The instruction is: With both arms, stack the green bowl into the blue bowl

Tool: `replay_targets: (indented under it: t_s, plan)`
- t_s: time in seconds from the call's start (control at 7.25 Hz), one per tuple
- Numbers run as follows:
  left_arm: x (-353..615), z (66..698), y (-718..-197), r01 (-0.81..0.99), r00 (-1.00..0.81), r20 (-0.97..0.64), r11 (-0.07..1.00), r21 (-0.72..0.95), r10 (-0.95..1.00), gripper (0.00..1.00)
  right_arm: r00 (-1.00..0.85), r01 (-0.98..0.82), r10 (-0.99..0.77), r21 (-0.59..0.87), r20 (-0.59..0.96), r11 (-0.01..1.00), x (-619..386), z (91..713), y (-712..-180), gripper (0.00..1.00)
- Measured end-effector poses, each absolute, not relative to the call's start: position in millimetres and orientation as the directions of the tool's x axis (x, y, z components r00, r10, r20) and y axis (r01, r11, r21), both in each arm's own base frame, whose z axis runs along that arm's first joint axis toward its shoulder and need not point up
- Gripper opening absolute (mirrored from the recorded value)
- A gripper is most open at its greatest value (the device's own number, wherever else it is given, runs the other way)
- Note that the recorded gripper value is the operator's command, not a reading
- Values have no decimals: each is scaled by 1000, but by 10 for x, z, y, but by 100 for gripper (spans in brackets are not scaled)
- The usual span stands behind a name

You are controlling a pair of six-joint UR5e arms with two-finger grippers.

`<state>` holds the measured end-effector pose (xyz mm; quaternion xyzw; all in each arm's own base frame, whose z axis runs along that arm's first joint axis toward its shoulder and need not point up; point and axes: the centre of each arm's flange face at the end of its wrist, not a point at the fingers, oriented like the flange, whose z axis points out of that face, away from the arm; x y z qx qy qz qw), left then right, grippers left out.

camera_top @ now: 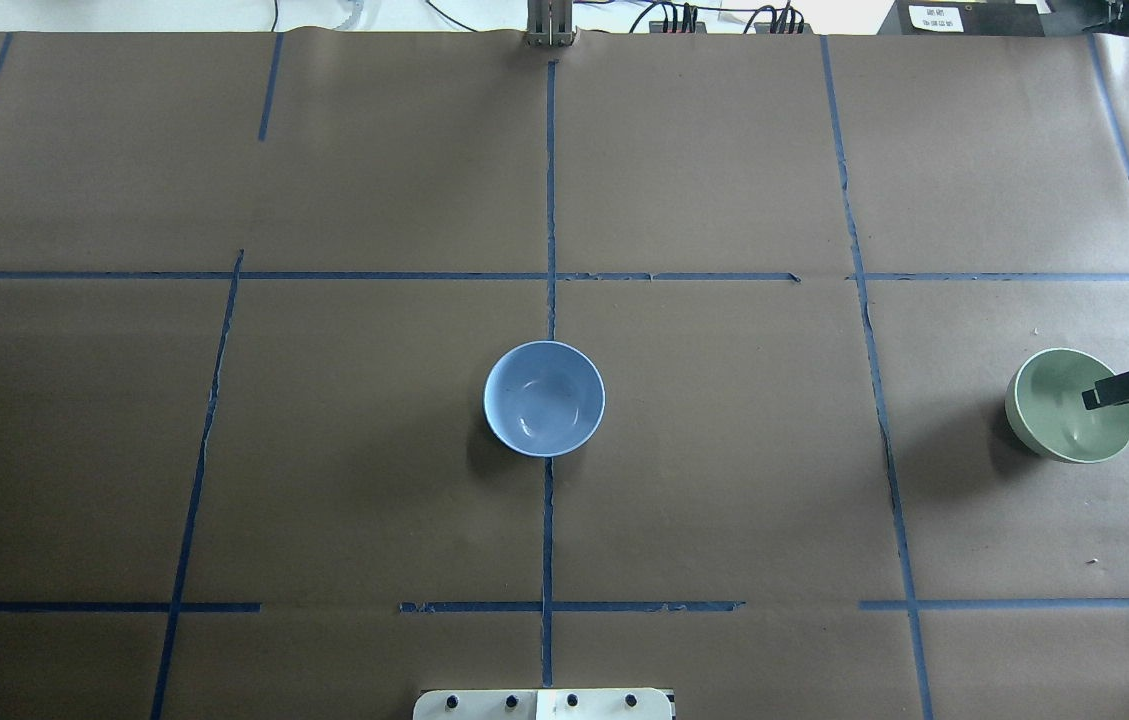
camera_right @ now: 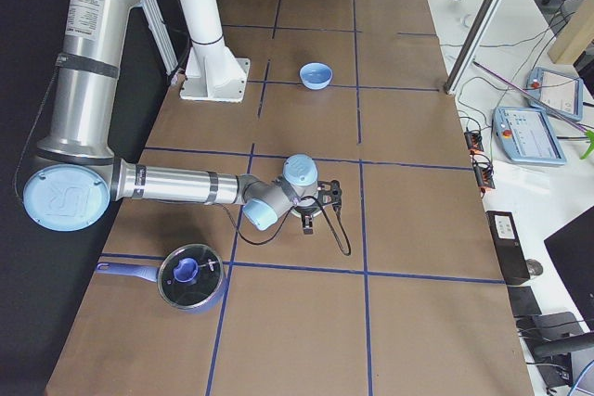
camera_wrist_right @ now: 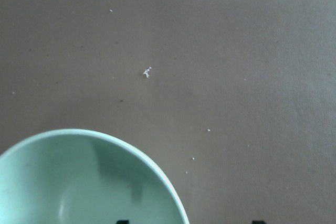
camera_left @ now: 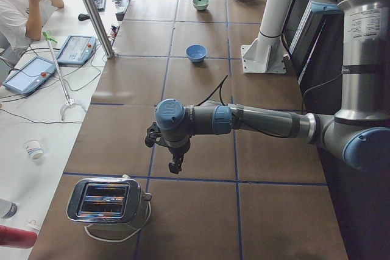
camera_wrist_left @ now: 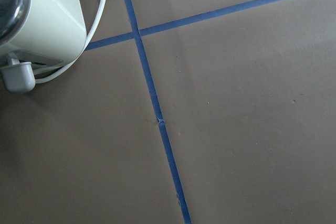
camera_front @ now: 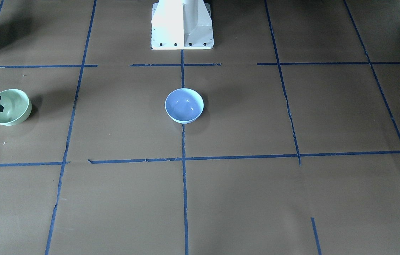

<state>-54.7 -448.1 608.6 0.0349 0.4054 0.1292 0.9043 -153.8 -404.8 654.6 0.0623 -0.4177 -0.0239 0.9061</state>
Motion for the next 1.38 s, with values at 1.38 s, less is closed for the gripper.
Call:
replay_targets:
  t_s: [1.38]
  plan:
    - [-545,6020,-4502,-181,645,-727,971,154,236,100,551,-158,149,-73,821,985,-4223,2831,-4782,0]
